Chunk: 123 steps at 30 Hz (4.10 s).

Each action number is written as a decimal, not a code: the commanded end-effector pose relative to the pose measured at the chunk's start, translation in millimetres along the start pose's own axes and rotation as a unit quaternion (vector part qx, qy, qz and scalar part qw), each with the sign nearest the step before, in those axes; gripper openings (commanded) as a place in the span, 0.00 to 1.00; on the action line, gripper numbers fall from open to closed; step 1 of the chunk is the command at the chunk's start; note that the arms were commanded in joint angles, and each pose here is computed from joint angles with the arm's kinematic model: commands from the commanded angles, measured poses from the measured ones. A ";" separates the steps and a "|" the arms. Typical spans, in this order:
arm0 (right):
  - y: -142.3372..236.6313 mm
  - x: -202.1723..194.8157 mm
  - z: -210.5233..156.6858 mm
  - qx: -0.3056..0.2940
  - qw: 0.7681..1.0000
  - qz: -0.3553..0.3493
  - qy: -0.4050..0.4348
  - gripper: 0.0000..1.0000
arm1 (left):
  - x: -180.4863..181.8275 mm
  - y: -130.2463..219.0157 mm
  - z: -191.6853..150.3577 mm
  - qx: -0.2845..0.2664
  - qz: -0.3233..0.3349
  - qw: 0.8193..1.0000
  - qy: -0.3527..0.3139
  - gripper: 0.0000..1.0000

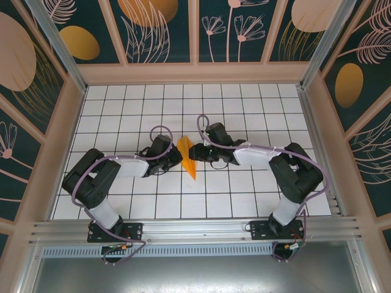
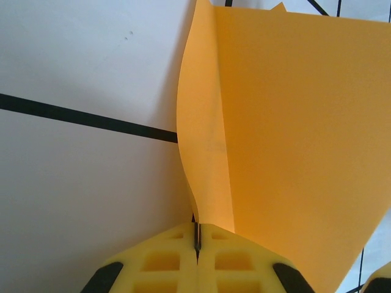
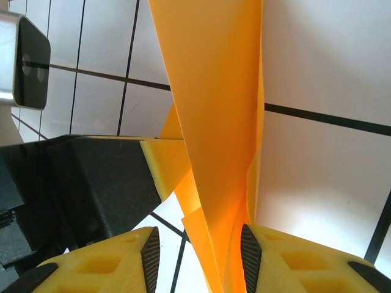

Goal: Fold a paper plane with a square sheet of paper (pick it up from the middle)
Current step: Move a paper plane to the center of the table.

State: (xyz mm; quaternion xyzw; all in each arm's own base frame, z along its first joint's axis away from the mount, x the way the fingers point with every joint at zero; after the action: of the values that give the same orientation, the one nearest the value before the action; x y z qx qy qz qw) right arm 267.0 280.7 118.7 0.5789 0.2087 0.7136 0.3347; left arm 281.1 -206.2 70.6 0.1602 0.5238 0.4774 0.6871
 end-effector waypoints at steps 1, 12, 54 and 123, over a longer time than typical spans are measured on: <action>-9.0 -2.4 -4.7 0.015 1.000 -0.012 0.006 0.39 | 0.0 1.2 2.4 -0.003 -0.010 1.000 -0.004 0.00; -23.3 -4.8 -11.6 0.034 0.999 -0.035 0.010 0.44 | -0.1 1.6 1.7 -0.002 -0.010 1.000 -0.004 0.00; -37.8 -14.0 -20.0 -0.012 0.984 -0.174 0.040 0.46 | -8.4 8.8 5.9 -0.006 -0.028 1.000 -0.011 0.07; -38.7 -65.4 29.2 -0.086 0.945 -0.317 -0.008 0.16 | 21.1 35.4 27.3 -0.042 0.090 0.995 -0.002 0.99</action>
State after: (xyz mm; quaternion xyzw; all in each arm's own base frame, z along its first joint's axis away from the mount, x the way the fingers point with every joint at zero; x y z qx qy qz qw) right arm 319.3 260.3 79.5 0.4524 0.2832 0.6026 0.5934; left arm 283.6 -165.4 94.6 0.1702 0.4923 0.5505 0.6523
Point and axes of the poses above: each hand's point on the last joint's axis, 136 mm out from that joint toward the fingers, its own y axis back along the fingers, its own x axis along the line the jaws close on, z = x × y, the point moved 7 cm from there along y, back along the fingers, and after that the axes turned 10 degrees about -y, right-handed, at the moved point
